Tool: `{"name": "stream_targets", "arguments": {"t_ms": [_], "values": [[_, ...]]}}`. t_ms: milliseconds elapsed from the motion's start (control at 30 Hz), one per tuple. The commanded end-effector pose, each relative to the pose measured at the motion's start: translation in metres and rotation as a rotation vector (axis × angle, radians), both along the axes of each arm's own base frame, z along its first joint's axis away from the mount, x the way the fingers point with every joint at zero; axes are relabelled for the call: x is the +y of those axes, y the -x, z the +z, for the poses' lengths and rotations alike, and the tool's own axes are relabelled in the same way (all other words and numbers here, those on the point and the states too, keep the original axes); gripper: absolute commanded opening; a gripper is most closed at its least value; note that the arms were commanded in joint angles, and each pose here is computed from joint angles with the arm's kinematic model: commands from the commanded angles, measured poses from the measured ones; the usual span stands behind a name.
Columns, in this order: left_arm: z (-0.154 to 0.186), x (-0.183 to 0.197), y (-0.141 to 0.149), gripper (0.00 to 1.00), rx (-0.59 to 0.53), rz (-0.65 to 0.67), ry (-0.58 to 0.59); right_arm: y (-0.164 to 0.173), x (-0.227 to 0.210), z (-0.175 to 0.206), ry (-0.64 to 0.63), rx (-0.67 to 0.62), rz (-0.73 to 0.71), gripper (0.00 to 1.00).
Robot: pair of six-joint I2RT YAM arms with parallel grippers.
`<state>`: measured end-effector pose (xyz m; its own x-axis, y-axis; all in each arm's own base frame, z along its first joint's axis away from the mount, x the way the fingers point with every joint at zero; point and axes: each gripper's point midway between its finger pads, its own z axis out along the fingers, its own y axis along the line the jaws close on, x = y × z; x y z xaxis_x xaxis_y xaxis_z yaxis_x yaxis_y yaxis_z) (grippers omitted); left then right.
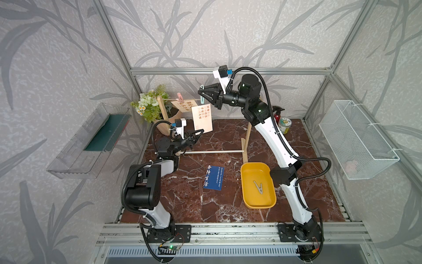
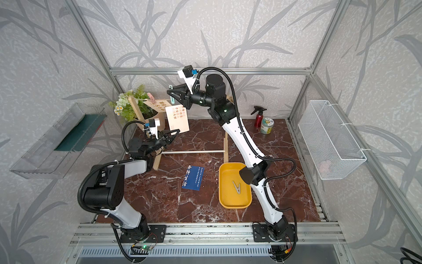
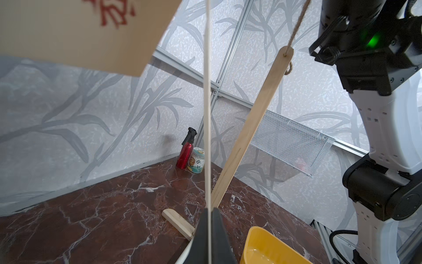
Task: Remove the postcards from the strings
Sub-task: Remove the clamp from the clothesline, then place the postcard at the center of the board.
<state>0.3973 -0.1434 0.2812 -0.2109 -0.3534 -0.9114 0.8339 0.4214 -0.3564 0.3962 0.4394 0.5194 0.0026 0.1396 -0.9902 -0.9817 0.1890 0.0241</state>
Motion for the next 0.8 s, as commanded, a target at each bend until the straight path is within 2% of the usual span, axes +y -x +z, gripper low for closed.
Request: {"name": "stream_targets", "arguments": {"t_ms": [0, 333, 600, 700, 767], "values": [[0.003, -0.002, 0.004, 0.00, -0.034, 0.004, -0.002, 0.022, -0.015, 0.041, -0.054, -0.103, -0.016, 0.00], [-0.004, -0.018, 0.017, 0.00, -0.010, -0.031, 0.003, 0.027, -0.018, 0.040, -0.022, -0.113, -0.016, 0.00], [-0.001, -0.052, 0.051, 0.00, 0.000, -0.095, 0.027, 0.057, -0.046, 0.073, -0.021, -0.124, -0.050, 0.00], [-0.004, -0.068, 0.075, 0.00, 0.047, -0.116, 0.064, 0.075, -0.061, 0.072, 0.051, -0.106, -0.086, 0.00], [-0.018, -0.076, 0.088, 0.00, 0.143, -0.111, 0.085, 0.088, -0.070, 0.064, 0.124, -0.091, -0.119, 0.00]]}}
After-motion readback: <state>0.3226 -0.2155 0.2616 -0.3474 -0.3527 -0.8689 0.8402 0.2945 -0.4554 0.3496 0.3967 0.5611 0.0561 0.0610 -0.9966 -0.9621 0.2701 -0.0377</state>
